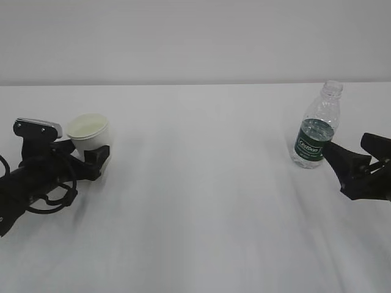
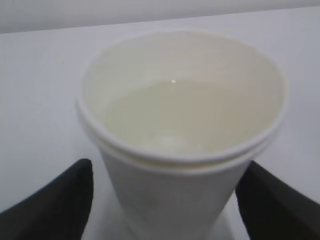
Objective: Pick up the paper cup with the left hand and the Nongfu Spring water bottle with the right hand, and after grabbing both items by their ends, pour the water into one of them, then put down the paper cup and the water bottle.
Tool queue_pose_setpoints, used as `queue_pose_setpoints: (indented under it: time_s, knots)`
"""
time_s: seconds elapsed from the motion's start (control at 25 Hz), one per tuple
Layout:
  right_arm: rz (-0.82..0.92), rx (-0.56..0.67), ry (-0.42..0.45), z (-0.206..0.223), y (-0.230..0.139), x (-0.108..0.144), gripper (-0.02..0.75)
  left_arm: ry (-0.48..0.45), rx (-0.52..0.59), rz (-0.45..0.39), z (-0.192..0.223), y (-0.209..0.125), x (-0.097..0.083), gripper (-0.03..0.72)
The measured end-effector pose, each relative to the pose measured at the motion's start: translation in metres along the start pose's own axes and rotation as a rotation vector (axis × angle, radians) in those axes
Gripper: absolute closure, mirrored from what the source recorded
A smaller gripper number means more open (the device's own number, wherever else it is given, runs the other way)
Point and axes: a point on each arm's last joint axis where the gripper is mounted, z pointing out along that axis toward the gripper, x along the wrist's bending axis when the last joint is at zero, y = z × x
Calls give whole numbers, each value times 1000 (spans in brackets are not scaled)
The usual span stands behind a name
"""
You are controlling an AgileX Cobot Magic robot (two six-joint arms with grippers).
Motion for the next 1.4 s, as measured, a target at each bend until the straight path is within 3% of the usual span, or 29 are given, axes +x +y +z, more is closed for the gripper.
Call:
queue_pose_setpoints:
  time_s: [0.4,0.6,0.92,1.4]
  knots:
    - [35,0,0,0,0,0,150,-31,-1,15,-5,4,-4,53]
    - [35,0,5,0,0,0,150,-61,11,27,-8,2,-7,17]
    - [31,-5,14,0,1,1,150,-34,37,10,-32,5,-9,14]
    - [-1,-181,30,-17,41,6,150,-21,-8,-40,-60,29,-13,33]
